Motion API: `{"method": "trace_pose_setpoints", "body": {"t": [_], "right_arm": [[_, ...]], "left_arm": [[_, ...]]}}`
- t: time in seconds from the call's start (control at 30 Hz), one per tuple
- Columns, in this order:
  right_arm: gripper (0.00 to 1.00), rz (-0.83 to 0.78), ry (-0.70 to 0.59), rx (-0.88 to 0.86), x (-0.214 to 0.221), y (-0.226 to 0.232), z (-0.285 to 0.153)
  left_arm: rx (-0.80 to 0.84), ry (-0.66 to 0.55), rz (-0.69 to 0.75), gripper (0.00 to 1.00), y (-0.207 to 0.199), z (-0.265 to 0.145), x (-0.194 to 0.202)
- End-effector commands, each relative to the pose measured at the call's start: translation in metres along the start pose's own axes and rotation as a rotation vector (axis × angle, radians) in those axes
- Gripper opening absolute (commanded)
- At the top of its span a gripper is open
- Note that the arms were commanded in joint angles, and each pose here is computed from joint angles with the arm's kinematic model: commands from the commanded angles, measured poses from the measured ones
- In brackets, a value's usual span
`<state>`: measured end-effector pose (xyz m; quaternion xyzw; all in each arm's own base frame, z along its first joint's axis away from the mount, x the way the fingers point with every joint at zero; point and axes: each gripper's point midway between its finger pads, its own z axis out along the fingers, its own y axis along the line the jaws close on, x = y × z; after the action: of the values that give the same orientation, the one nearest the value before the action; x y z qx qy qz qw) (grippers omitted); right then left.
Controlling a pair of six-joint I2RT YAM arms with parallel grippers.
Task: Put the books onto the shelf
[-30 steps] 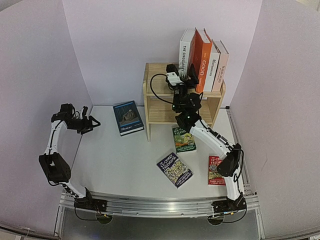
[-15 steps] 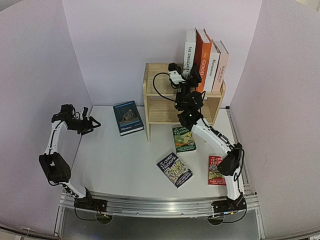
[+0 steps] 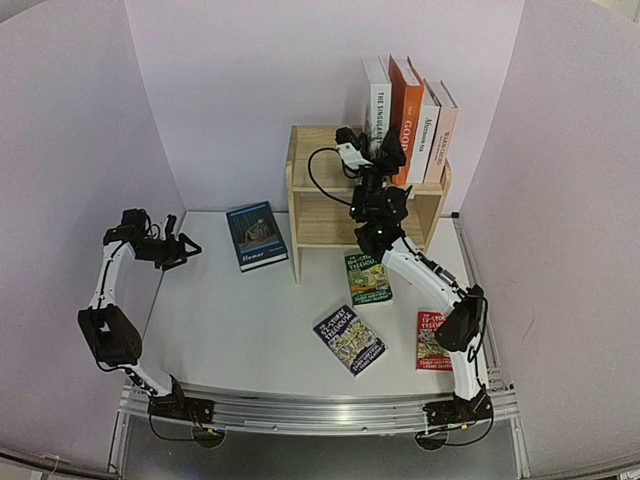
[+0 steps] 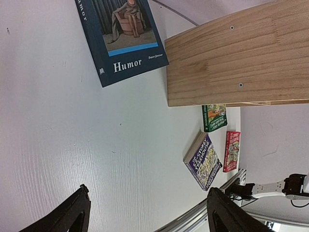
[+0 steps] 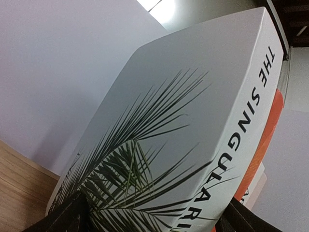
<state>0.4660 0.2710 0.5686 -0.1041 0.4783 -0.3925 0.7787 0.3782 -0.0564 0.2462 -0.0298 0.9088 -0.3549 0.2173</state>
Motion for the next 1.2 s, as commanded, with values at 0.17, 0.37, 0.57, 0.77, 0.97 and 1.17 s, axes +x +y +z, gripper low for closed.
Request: {"method": "trace_pose_setpoints", "body": {"t": [0.17, 0.37, 0.57, 0.77, 0.97, 1.17], "right_arm": [[0.90, 0.070, 0.032, 0.116, -0.001, -0.054, 0.001], [0.90, 0.055, 0.040, 0.112, 0.001, -0.054, 0.000], [0.91, 0.029, 0.030, 0.132, -0.005, -0.059, -0.002], [0.93, 0.003, -0.006, 0.145, -0.019, -0.062, -0.009], [0.94, -0.005, -0.021, 0.150, -0.024, -0.064, -0.012], [0.97, -0.026, -0.037, 0.136, -0.027, -0.058, -0.015]], "left_arm": [[0.022, 0.002, 0.039, 0.83, -0.006, 0.000, 0.001], [0.033, 0.017, 0.031, 0.83, -0.005, 0.003, 0.001], [0.034, 0.022, 0.033, 0.83, -0.006, 0.002, 0.001], [0.040, 0.027, 0.029, 0.83, -0.006, 0.003, 0.002], [0.045, 0.031, 0.050, 0.83, -0.006, 0.004, 0.004], [0.046, 0.035, 0.051, 0.83, -0.005, 0.004, 0.006]]}}
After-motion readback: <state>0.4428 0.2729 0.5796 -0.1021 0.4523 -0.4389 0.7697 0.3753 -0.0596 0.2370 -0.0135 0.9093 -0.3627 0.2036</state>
